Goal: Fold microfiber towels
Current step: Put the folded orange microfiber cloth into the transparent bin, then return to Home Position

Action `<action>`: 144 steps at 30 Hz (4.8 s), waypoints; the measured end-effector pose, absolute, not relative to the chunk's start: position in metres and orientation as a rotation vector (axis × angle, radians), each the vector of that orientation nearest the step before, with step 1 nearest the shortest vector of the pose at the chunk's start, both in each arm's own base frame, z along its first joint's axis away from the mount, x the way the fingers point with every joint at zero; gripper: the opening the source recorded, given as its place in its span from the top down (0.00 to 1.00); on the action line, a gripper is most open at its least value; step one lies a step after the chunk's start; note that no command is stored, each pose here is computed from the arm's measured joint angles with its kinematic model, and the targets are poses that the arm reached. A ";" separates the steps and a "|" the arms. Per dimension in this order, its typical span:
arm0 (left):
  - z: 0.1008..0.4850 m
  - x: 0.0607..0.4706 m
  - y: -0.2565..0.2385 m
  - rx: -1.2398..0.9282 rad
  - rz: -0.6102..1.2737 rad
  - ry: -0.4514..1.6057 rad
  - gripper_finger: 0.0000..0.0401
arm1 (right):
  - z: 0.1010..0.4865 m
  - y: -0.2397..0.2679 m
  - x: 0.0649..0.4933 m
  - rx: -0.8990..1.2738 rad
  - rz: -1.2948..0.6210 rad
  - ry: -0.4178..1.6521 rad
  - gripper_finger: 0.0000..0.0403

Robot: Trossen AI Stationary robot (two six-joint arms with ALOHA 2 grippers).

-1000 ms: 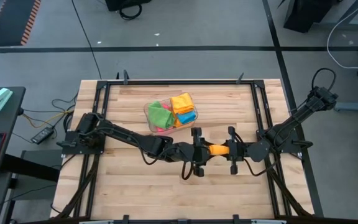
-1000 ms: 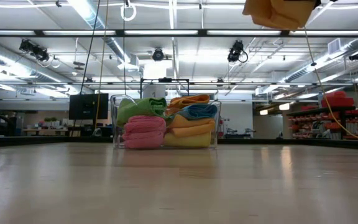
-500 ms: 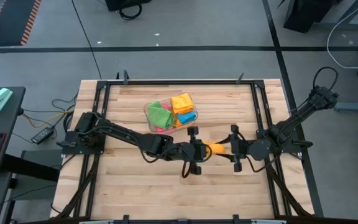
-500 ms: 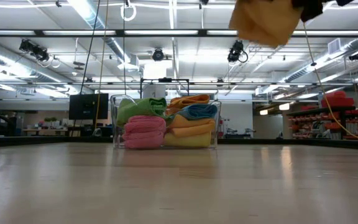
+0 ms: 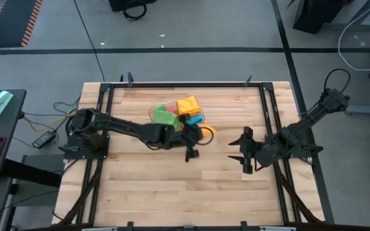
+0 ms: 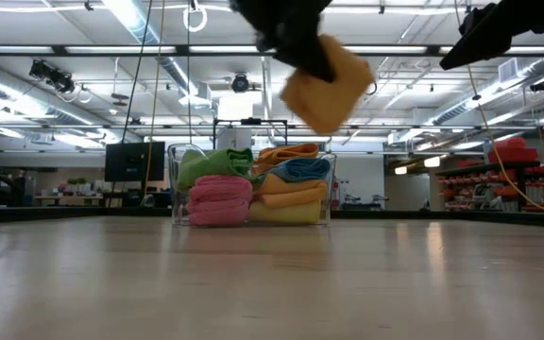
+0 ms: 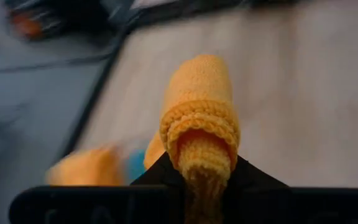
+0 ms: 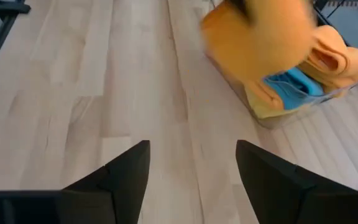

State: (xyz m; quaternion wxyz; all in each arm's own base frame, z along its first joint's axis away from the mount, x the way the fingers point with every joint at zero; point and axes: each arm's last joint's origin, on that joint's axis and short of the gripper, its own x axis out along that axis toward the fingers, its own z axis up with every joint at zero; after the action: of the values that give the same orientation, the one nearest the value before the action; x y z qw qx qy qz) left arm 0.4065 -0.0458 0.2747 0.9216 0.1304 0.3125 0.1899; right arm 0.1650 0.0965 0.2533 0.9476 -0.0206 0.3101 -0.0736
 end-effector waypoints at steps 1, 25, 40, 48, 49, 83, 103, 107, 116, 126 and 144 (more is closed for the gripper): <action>0.278 0.399 -0.041 0.302 0.435 0.680 0.88 | 0.253 0.097 0.166 -0.042 -0.152 0.631 0.39; 0.205 0.372 0.006 0.909 0.479 1.463 0.86 | 0.257 0.102 0.174 -0.015 -0.161 0.547 0.40; 0.208 0.371 0.015 0.507 0.305 1.445 0.53 | 0.257 0.103 0.175 -0.008 -0.158 0.537 0.40; 0.232 0.374 0.024 0.307 0.216 1.404 0.38 | 0.258 0.103 0.175 -0.004 -0.156 0.533 0.40; 0.235 0.374 0.025 0.277 0.206 1.408 0.37 | 0.258 0.103 0.175 -0.002 -0.156 0.531 0.40; 0.221 0.361 0.046 -0.042 0.247 1.325 0.55 | 0.259 0.104 0.176 0.013 -0.147 0.522 0.40; 0.300 0.355 0.023 0.013 0.190 1.083 0.52 | 0.257 0.104 0.173 -0.023 -0.111 0.564 0.40; 0.300 0.353 0.004 0.078 0.113 0.948 0.58 | 0.261 0.104 0.170 -0.069 -0.083 0.543 0.40; 0.301 0.320 -0.007 0.052 0.081 0.712 0.73 | 0.263 0.086 0.159 -0.084 0.015 0.426 0.49; 0.290 0.271 -0.009 0.028 0.065 0.504 0.79 | 0.260 0.063 0.140 -0.040 0.143 0.255 0.63; 0.264 0.199 -0.005 -0.035 0.073 0.272 0.83 | 0.271 0.032 0.113 -0.037 0.196 -0.030 0.76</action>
State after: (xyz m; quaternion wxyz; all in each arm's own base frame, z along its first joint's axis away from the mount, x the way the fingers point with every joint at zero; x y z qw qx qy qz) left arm 0.1990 -0.0051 0.2639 0.9900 -0.0174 0.1355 0.0365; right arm 0.1130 0.0318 0.2712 0.9949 -0.0185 -0.0152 0.0981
